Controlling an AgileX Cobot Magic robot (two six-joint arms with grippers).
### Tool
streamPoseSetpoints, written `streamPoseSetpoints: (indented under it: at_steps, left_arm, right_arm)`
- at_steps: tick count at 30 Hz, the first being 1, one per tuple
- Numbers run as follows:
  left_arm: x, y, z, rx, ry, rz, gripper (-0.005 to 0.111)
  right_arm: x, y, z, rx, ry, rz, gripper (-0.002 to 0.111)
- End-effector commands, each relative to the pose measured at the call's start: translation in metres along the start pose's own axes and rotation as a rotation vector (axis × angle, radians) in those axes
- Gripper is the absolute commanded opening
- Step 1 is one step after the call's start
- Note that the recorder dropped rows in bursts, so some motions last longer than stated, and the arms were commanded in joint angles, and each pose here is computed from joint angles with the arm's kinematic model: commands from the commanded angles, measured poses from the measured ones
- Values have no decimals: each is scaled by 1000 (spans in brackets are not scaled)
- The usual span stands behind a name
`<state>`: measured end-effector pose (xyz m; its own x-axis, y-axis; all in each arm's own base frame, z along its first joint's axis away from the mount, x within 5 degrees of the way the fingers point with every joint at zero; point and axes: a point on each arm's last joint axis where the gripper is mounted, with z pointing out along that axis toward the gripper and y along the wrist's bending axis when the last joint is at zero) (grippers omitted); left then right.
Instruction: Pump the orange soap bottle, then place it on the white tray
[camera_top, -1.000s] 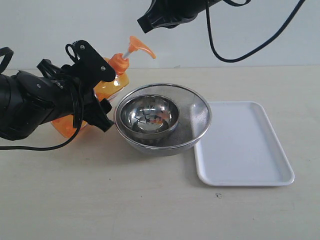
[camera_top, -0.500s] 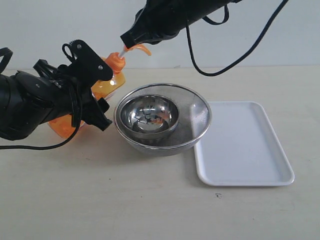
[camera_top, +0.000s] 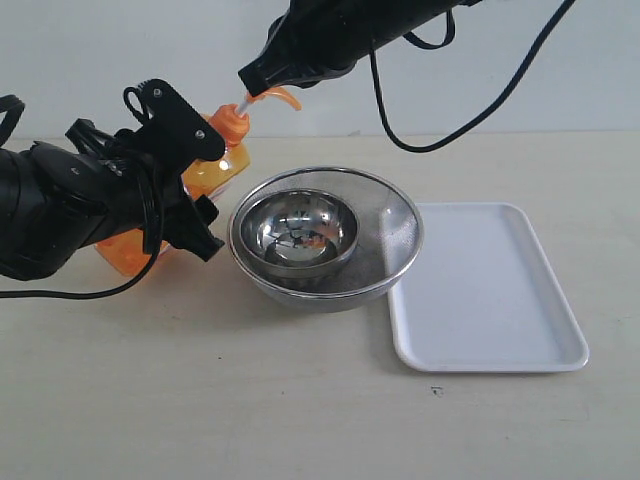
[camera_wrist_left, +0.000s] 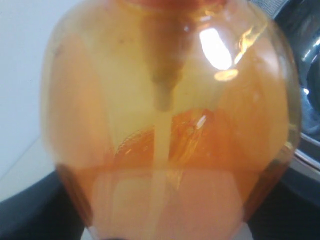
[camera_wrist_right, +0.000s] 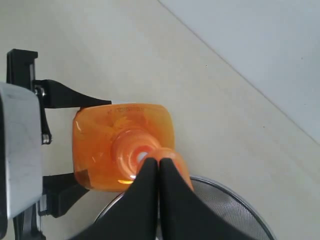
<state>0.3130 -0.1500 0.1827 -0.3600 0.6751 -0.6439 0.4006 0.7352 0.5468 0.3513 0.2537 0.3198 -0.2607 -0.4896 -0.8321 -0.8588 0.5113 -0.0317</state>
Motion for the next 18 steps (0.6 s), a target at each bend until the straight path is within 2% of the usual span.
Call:
streamPoseSetpoints:
  at_steps: [1, 18]
  left_arm:
    - [-4, -7, -2, 66, -16, -7, 5]
    - [-4, -7, -2, 63, -16, -7, 5]
  right_arm:
    - [7, 7, 8, -52, 41, 0, 0]
    - [12, 17, 21, -101, 76, 4, 0]
